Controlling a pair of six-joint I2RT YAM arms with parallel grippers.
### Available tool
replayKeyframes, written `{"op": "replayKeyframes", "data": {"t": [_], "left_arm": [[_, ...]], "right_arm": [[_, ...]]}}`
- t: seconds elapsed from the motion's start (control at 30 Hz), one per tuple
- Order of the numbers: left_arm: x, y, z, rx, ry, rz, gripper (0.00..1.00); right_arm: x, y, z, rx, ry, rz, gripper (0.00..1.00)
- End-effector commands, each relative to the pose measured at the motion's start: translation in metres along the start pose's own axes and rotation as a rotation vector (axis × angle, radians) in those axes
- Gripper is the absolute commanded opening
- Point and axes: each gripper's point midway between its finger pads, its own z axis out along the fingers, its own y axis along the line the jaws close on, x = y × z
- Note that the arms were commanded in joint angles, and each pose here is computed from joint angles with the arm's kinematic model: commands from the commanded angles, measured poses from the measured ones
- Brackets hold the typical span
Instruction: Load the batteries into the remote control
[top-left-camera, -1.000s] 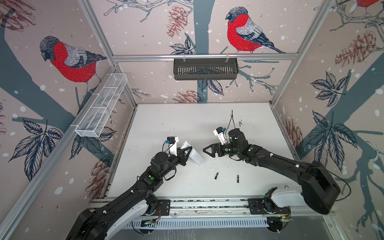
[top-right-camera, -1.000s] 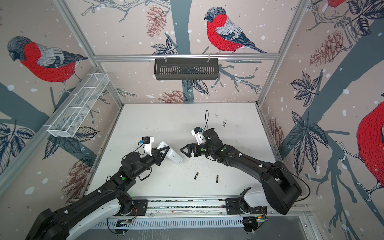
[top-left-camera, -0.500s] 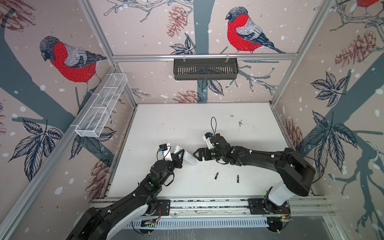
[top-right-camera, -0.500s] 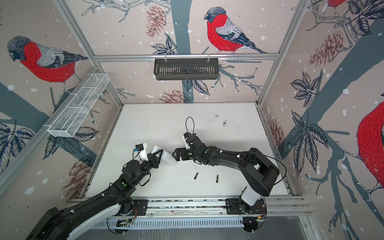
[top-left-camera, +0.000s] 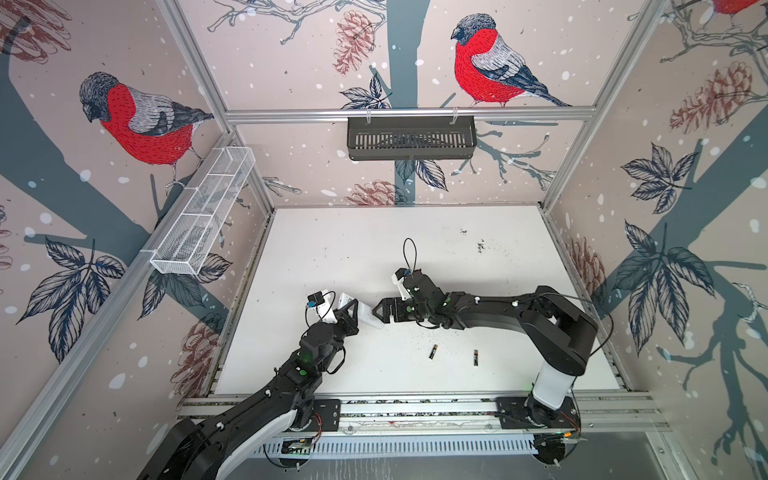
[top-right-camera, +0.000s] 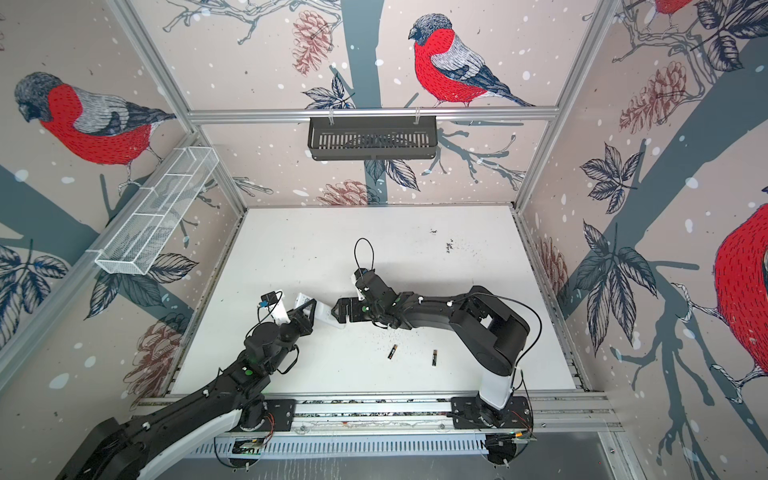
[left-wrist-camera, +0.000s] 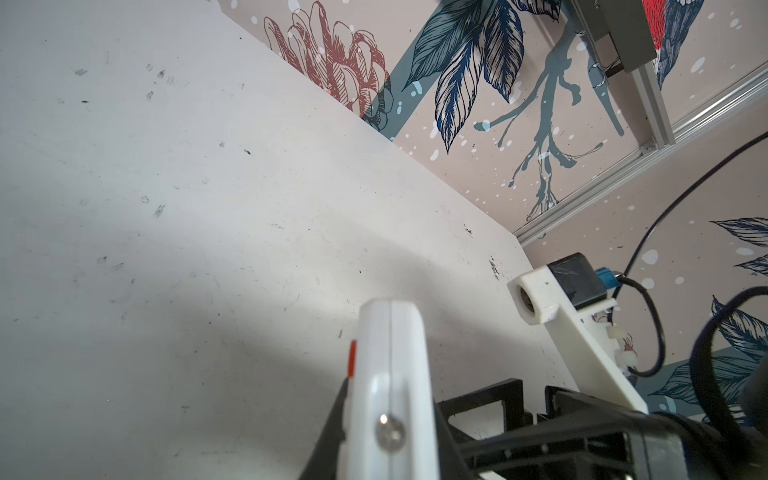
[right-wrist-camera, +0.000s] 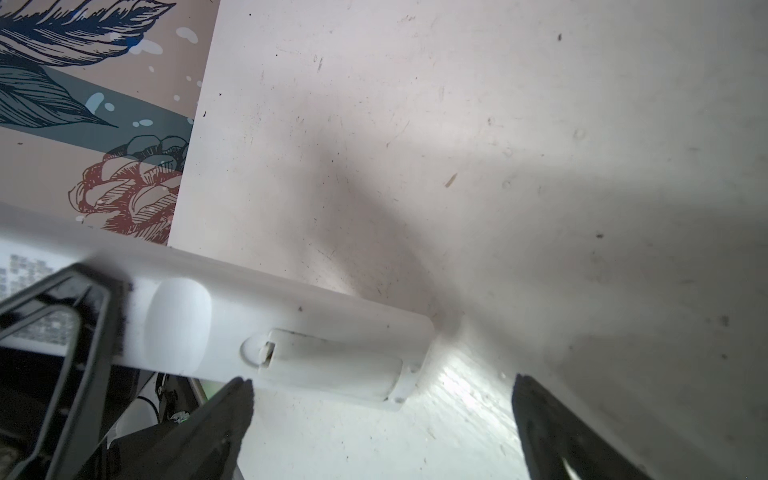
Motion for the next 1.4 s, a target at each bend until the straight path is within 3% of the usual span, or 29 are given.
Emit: {"op": "replayKeyframes", "data": {"t": [0.0,0.5,0.67,0.9,1.37], "left_arm": [[0.005,0.009,-0.001,-0.032,0.017,0.015,0.00],[0.008,0.011,-0.001,-0.032,0.026,0.018,0.00],[0.007,0.007,0.000,-0.018,0.033,0.034,0.00],[0.005,0.004,0.004,-0.035,0.053,0.089,0.00],[0.002,0.009,0.005,-0.077,0.053,0.141,0.00]], "right_arm": [[-0.007,0.009,0.005,-0.033,-0.019,0.021,0.99],[0.001,0.002,0.035,-0.015,0.029,0.060,0.99],[0.006,-0.012,0.040,0.110,0.053,0.035,0.99],[0.007,-0.038,0.031,0.313,0.064,-0.034,0.99],[-0.007,-0.031,0.008,0.327,0.016,-0.082,0.99]]}}
